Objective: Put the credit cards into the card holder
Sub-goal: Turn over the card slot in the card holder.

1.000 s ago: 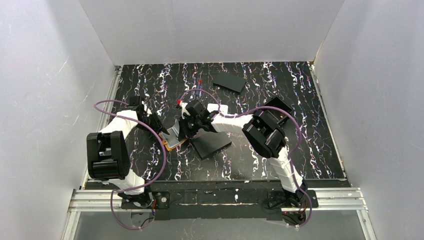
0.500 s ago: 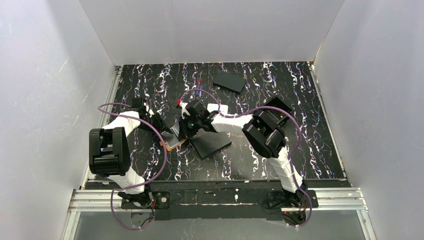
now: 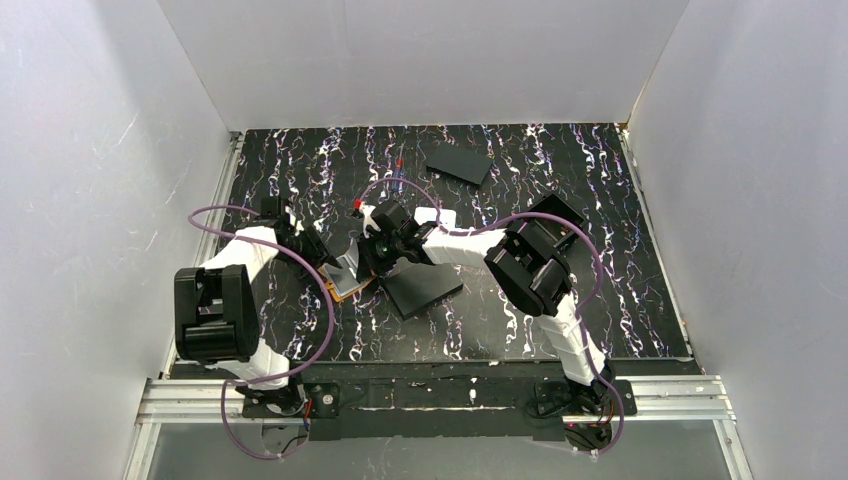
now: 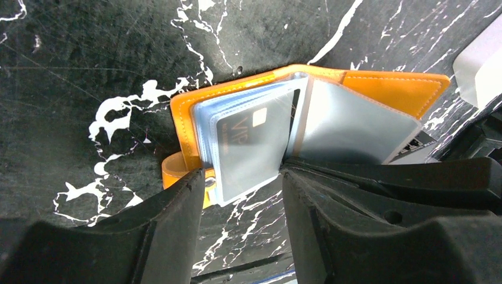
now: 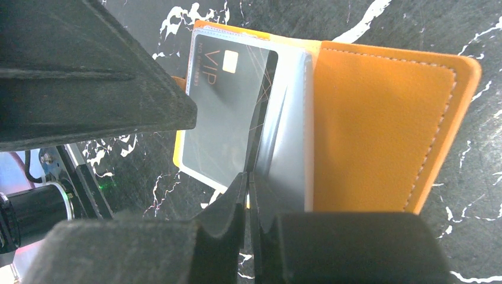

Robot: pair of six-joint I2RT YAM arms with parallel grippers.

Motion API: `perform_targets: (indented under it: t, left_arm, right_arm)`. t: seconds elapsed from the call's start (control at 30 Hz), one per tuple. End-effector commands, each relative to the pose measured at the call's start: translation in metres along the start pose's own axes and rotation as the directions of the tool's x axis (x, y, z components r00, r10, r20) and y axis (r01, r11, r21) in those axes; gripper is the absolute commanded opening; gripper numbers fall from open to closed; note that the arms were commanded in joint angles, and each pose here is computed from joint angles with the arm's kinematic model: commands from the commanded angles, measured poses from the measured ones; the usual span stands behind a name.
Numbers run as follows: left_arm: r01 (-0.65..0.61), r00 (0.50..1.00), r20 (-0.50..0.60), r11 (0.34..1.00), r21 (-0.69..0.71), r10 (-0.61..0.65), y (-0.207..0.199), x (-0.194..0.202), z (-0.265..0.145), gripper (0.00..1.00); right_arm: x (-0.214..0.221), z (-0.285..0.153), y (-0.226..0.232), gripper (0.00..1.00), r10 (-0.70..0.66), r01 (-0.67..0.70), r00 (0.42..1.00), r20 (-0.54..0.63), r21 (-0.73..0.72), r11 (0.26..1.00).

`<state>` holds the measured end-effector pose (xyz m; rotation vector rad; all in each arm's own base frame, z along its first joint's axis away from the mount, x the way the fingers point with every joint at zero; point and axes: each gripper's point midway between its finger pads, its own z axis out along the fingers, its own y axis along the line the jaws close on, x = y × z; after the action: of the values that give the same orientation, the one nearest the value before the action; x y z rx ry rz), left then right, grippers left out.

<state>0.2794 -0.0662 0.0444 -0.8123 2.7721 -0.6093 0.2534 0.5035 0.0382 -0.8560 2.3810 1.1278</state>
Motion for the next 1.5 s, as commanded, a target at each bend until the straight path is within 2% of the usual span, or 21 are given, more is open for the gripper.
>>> perform_targets:
  t: [0.0, 0.27, 0.6, 0.87, 1.0, 1.17, 1.4, 1.47]
  left_arm:
    - [0.013, 0.999, -0.032, 1.000, 0.009, -0.013, -0.001, 0.003, 0.006, 0.50]
    - [0.035, 0.997, -0.076, 0.997, 0.076, -0.029, -0.010, 0.007, 0.017, 0.46]
    - [-0.033, 0.999, -0.003, 0.996, 0.083, 0.033, -0.014, 0.006, -0.005, 0.45]
    - [-0.069, 0.997, -0.009, 0.992, 0.109, 0.070, -0.024, 0.011, -0.012, 0.45]
    - [-0.065, 0.996, -0.047, 0.990, 0.124, 0.071, -0.029, 0.014, -0.006, 0.38]
    - [-0.052, 0.998, -0.041, 0.991, 0.124, 0.058, -0.031, 0.011, -0.003, 0.30]
    - [-0.053, 0.996, -0.060, 0.994, 0.100, 0.059, -0.036, 0.016, 0.001, 0.13]
    - [-0.048, 0.996, -0.071, 0.995, 0.084, 0.054, -0.034, 0.016, 0.001, 0.09]
  right_arm:
    - [0.018, 0.009, -0.014, 0.13, 0.016, -0.015, 0.999, -0.040, 0.028, 0.999]
    - [0.020, 0.010, -0.014, 0.12, 0.021, -0.019, 0.999, -0.045, 0.026, 0.999]
    - [0.021, 0.011, -0.014, 0.12, 0.025, -0.024, 0.998, -0.049, 0.021, 1.000]
    - [0.018, 0.010, -0.012, 0.12, 0.021, -0.020, 0.999, -0.044, 0.019, 1.000]
    - [0.017, 0.011, -0.011, 0.13, 0.022, -0.022, 0.999, -0.043, 0.016, 1.000]
    - [0.015, 0.009, -0.008, 0.13, 0.018, -0.018, 0.999, -0.039, 0.003, 1.000]
    - [0.017, 0.005, -0.005, 0.17, 0.015, -0.015, 0.999, -0.041, -0.007, 1.000]
    - [0.010, 0.004, -0.002, 0.19, -0.005, 0.005, 1.000, -0.010, -0.018, 1.000]
